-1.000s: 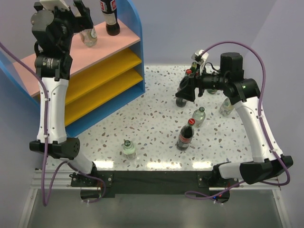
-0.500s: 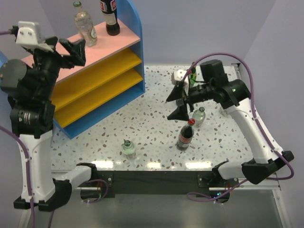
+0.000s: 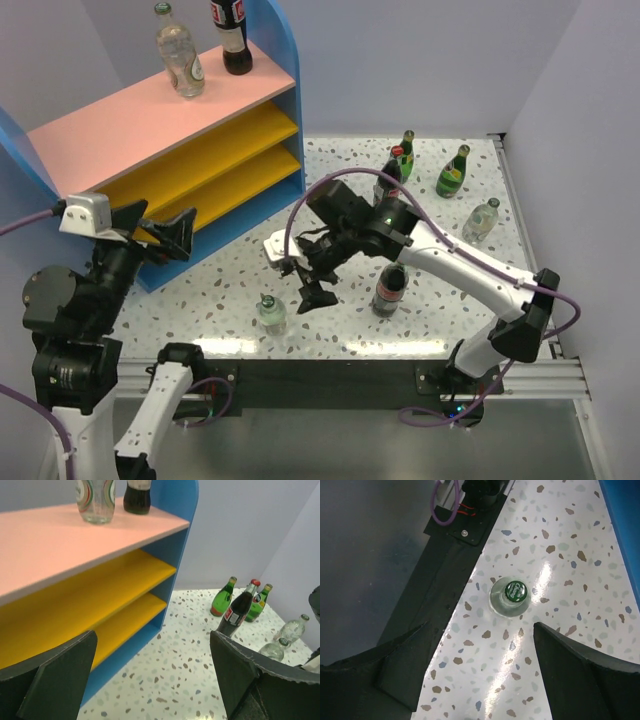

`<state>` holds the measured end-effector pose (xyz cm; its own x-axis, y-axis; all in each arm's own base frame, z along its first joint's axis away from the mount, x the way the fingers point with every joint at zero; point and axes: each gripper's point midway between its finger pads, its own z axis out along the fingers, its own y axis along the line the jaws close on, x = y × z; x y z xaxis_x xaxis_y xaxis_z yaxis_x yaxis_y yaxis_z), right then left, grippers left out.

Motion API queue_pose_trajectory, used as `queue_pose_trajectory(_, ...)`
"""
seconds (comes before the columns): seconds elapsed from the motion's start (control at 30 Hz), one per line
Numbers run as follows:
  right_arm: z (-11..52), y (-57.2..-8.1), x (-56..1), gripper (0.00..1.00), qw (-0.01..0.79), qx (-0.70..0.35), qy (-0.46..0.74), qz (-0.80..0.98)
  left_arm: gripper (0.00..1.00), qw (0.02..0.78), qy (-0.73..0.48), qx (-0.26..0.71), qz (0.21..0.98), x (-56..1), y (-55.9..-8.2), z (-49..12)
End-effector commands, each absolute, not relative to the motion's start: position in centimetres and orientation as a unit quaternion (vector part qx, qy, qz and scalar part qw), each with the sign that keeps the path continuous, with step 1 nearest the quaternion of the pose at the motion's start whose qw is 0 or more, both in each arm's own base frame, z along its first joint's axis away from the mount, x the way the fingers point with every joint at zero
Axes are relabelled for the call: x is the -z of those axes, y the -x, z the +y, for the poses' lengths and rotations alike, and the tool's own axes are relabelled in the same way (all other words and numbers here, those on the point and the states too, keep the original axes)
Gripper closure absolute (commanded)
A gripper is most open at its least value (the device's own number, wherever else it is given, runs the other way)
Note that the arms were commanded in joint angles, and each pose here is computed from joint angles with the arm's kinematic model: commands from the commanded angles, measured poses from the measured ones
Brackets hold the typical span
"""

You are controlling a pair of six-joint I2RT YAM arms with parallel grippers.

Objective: Place and organize the beverage onto the shelf
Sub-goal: Pick up the drink from the center of the board.

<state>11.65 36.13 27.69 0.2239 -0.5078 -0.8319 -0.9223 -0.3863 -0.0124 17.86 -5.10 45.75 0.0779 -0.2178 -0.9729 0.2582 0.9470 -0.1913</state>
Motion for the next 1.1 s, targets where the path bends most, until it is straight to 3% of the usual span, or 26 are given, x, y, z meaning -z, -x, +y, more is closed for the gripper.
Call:
queue_pose_trajectory(0.0, 38.8, -13.1, -26.4, 0.15, 0.3, -0.341, 0.74, 0.496, 0.0, 0.709, 0.01, 0.181, 0.682, -42.6, -17.0, -5.2)
queue_pose_trajectory(0.3, 42.1, -12.8, -20.9, 0.15, 0.277, -0.282, 0.767, 0.506, 0.0, 0.699, 0.06, 0.174, 0.691, -38.2, -13.6, -3.9)
queue_pose_trajectory(0.63, 43.4, -13.2, -17.6, 0.18, 0.256, -0.255, 0.773, 0.522, 0.0, 0.707, 0.072, 0.159, 0.686, -37.9, -12.2, -3.0)
queue_pose_trajectory(0.77, 43.5, -13.1, -16.8, 0.26, 0.248, -0.253, 0.775, 0.523, 0.0, 0.708, 0.071, 0.159, 0.684, -37.8, -12.0, -3.0)
queue_pose_trajectory(0.9, 43.5, -13.1, -16.3, 0.43, 0.243, -0.251, 0.777, 0.524, 0.0, 0.708, 0.067, 0.161, 0.684, -37.7, -11.9, -3.2)
queue_pose_trajectory(1.07, 43.6, -13.1, -15.9, 0.52, 0.24, -0.251, 0.776, 0.526, 0.0, 0.711, 0.062, 0.162, 0.682, -37.6, -11.7, -3.2)
